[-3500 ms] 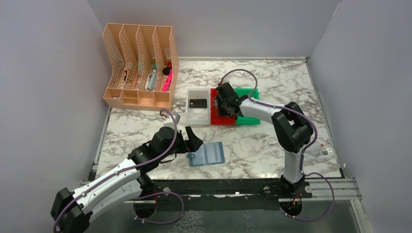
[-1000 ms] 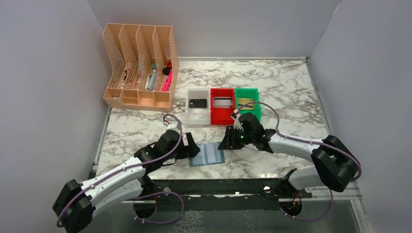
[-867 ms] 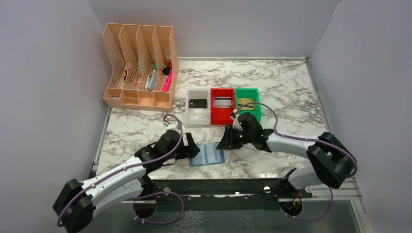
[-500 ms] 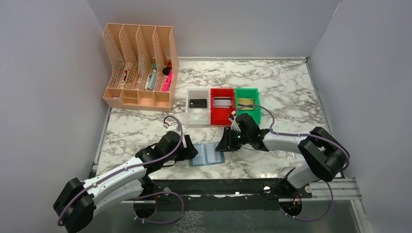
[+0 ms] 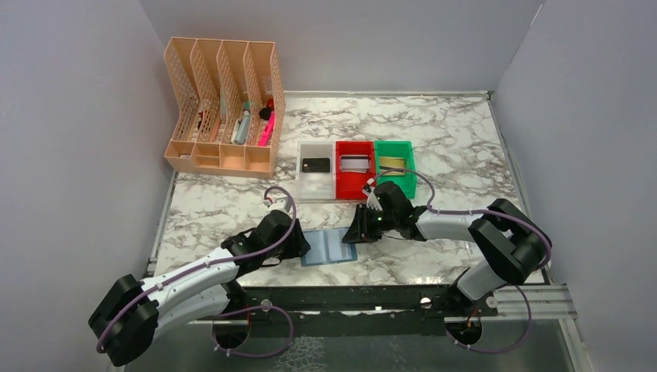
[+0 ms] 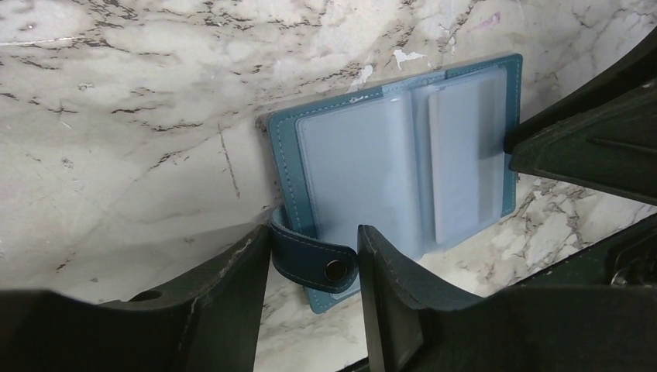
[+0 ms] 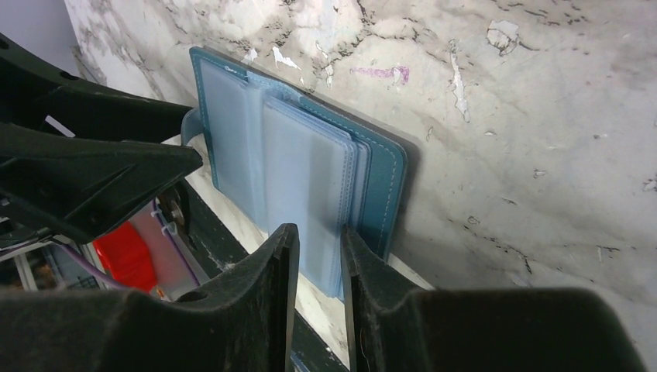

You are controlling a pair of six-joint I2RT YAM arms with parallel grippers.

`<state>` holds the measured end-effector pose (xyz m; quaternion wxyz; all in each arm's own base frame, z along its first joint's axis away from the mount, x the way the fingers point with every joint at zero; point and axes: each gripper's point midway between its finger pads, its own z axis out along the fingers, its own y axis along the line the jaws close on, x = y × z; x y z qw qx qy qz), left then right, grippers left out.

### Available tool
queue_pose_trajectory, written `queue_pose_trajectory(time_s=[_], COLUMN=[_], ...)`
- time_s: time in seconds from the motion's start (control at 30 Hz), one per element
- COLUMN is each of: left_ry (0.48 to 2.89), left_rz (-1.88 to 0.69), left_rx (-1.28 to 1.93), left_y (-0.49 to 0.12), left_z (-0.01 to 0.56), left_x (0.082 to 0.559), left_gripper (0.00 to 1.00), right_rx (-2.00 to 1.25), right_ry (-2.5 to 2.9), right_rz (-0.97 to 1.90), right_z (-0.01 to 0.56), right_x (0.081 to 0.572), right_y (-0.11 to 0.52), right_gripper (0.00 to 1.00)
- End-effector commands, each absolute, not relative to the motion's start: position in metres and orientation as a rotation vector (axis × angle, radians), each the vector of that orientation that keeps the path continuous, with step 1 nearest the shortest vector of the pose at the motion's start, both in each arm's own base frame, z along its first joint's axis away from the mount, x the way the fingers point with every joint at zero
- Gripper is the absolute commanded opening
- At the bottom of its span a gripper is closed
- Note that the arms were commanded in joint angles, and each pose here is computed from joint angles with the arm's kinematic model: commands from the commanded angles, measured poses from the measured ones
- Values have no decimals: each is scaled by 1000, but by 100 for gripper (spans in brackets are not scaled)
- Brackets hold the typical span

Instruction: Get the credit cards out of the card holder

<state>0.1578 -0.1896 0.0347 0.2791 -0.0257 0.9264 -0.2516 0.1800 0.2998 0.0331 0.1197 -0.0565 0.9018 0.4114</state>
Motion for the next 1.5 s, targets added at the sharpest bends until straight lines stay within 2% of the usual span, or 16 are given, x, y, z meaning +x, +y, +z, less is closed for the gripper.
queue_pose_trajectory(time_s=[0.0, 0.13, 0.67, 1.1, 1.47], left_ry=[2470, 2466, 2475, 2469, 2465], left_rz=[-712, -721, -732, -741, -749], left_rx=[-42, -39, -19, 1, 20], left_y=[-197, -199, -202, -207, -211], left_z=[38, 40, 39, 42, 44], left_x=[161, 161, 161, 164, 166], left_gripper=[46, 42, 41, 41, 41], right_rx=[-181, -181, -100, -109, -171], right_ry=[2588, 2595, 2605, 2625, 2589], right_rz=[1254, 1243, 1050, 1150, 1238], right_z=[48, 49, 48, 41, 50], right_x=[185, 186, 199, 192, 187], right_y=[310, 310, 291, 302, 309], right_gripper=[31, 32, 33, 34, 25])
